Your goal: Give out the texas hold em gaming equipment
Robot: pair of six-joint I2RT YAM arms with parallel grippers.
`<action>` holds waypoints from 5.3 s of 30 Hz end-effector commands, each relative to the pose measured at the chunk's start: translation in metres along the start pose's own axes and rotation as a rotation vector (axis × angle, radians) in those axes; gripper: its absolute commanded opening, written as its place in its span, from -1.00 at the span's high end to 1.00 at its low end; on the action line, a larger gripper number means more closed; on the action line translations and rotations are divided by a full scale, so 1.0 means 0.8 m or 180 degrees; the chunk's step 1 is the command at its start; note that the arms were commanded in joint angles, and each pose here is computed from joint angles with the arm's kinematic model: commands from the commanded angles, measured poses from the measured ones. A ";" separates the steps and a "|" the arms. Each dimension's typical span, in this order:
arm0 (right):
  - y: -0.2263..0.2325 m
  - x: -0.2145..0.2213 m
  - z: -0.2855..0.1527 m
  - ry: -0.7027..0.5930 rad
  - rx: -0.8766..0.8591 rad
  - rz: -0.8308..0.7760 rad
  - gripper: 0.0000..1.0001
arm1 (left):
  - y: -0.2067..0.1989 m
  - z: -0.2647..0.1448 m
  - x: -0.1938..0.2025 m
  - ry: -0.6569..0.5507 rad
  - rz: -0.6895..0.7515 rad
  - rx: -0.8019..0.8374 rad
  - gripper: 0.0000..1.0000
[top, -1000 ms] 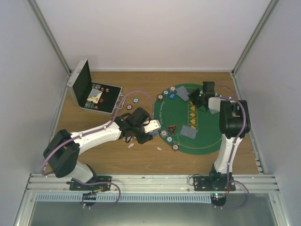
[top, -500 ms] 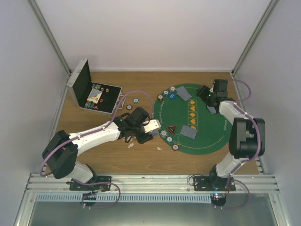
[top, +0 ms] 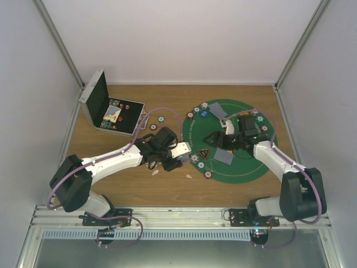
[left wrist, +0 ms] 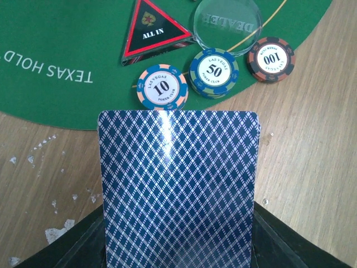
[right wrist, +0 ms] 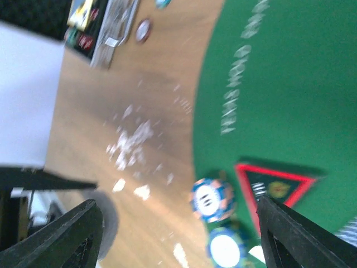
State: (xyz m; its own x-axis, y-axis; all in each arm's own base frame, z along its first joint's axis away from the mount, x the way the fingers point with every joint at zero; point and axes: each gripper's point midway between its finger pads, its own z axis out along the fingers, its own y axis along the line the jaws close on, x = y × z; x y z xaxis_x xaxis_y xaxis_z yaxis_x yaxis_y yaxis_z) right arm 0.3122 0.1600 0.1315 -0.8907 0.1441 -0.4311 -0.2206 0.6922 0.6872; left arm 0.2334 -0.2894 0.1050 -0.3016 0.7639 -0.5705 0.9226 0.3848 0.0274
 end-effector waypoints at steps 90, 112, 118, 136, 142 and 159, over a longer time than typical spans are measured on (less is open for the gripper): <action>0.049 0.079 0.027 0.0891 -0.0301 -0.0470 0.99 | -0.001 -0.011 -0.027 -0.0294 0.0039 -0.0006 -0.14; -0.180 -0.073 -0.154 -0.2123 0.0735 0.1773 0.99 | 0.005 -0.010 -0.022 -0.0239 0.0039 -0.0084 -0.14; -0.231 -0.076 -0.173 -0.2315 0.0735 0.2033 0.99 | 0.008 -0.009 -0.019 -0.0213 0.0038 -0.0123 -0.14; -0.304 -0.104 -0.153 -0.2072 0.0766 0.2150 0.99 | 0.012 -0.003 -0.017 -0.0163 0.0009 -0.0119 -0.14; -0.324 -0.098 -0.138 -0.1937 0.0807 0.2232 0.99 | 0.012 -0.003 -0.016 -0.0158 0.0006 -0.0116 -0.14; -0.338 -0.068 -0.119 -0.1725 0.0908 0.2376 0.93 | 0.010 -0.002 -0.017 -0.0165 0.0001 -0.0079 -0.14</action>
State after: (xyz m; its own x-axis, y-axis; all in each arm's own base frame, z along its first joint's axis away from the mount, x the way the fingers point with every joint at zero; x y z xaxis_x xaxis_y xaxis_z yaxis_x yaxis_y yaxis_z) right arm 0.3884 -0.1026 0.0356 -0.4297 0.8765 -0.2169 0.4733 0.4232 0.7726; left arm 0.2380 -0.2895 0.1063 -0.2990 0.7598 -0.5773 0.9181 0.3940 0.0432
